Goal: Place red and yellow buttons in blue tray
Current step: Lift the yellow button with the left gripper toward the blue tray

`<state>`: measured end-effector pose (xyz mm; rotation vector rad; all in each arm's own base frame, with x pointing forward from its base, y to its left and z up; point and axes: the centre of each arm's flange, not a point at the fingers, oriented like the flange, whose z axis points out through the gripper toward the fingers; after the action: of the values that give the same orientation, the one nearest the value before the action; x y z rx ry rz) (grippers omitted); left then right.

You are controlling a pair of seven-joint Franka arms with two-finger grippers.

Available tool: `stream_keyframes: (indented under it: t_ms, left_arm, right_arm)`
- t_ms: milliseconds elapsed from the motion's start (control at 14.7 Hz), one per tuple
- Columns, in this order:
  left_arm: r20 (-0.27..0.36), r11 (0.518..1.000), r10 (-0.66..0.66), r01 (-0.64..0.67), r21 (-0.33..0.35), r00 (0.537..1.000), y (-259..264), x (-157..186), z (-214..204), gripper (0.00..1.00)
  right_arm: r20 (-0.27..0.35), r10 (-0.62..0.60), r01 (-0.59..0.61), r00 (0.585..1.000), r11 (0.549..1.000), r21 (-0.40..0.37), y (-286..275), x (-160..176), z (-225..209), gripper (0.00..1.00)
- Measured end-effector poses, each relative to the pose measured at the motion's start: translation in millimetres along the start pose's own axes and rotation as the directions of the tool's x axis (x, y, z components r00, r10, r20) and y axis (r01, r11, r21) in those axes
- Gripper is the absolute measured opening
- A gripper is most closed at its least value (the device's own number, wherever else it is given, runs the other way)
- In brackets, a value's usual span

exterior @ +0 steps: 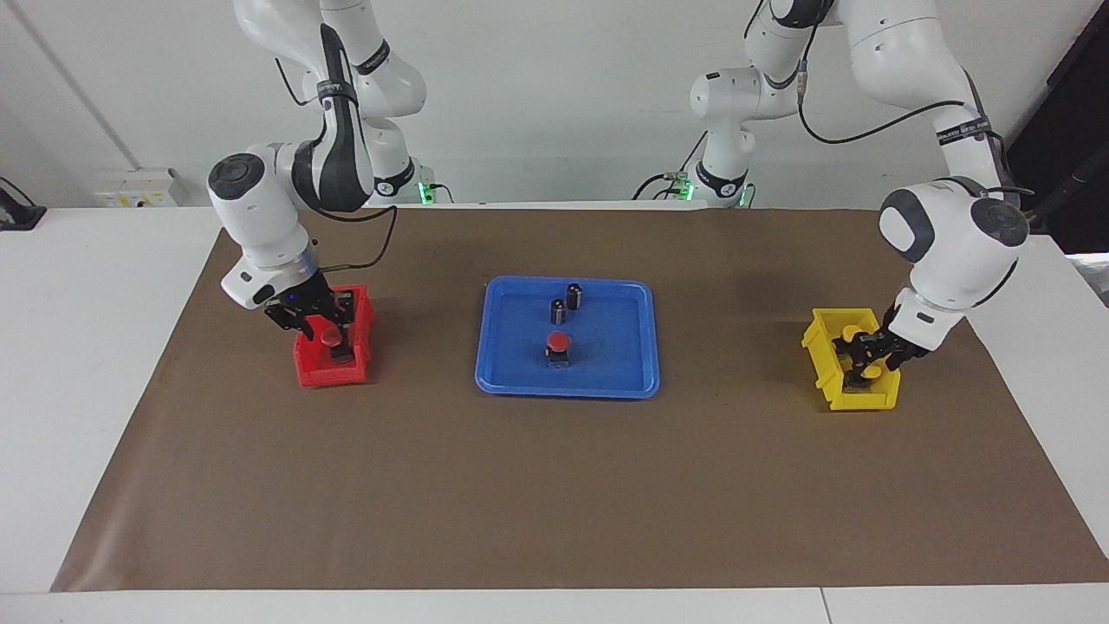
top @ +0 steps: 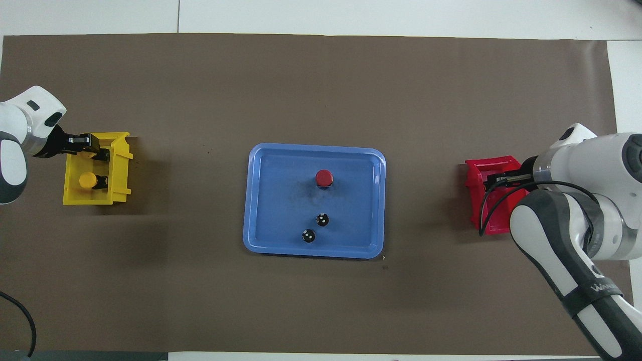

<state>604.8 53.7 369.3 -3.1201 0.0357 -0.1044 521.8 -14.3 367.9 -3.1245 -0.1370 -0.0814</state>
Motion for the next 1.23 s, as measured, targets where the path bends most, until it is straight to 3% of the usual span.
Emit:
stream_keyframes:
  t_ms: [273, 409, 545, 682, 750, 818, 955, 1227]
  left_arm:
    - [-0.004, 1.000, -0.006, 0.006, -0.011, 1.000, 8, 3, -3, 0.41]
    - [0.025, 1.000, -0.005, 0.005, -0.018, 1.000, 14, 11, -25, 0.41]
    - [0.052, 1.000, 0.021, -0.020, -0.009, 0.998, 33, 28, -92, 0.41]
    - [0.020, 0.999, -0.008, 0.007, 0.047, 1.000, 81, 36, -155, 0.41]
    - [-0.003, 0.998, -0.041, 0.041, 0.054, 0.999, 120, 34, -168, 0.41]
    - [-0.017, 0.996, -0.076, 0.077, 0.050, 0.997, 161, 29, -168, 0.41]
    - [-0.027, 0.994, -0.108, 0.108, 0.021, 0.994, 235, 13, -147, 0.41]
    - [-0.003, 0.994, -0.109, 0.109, 0.001, 0.994, 336, -36, -95, 0.41]
  right_arm:
    - [-0.006, -0.024, 0.024, 1.000, 1.000, -0.001, 0, -4, 10, 0.62]
    - [-0.005, -0.029, 0.029, 1.000, 1.000, -0.001, 1, -5, 13, 0.61]
    - [-0.007, -0.028, 0.027, 1.000, 1.000, -0.002, 1, -6, 15, 0.58]
    - [-0.002, -0.023, 0.023, 1.000, 1.000, -0.002, 3, -9, 18, 0.55]
    - [0.000, -0.022, 0.022, 1.000, 1.000, -0.001, 5, -10, 19, 0.55]
    - [0.001, -0.021, 0.021, 1.000, 1.000, -0.001, 6, -11, 20, 0.47]
    - [0.000, -0.022, 0.022, 1.000, 1.000, -0.002, 7, -11, 21, 0.43]
    - [0.008, -0.023, 0.023, 1.000, 1.000, 0.000, 7, -5, 11, 0.41]
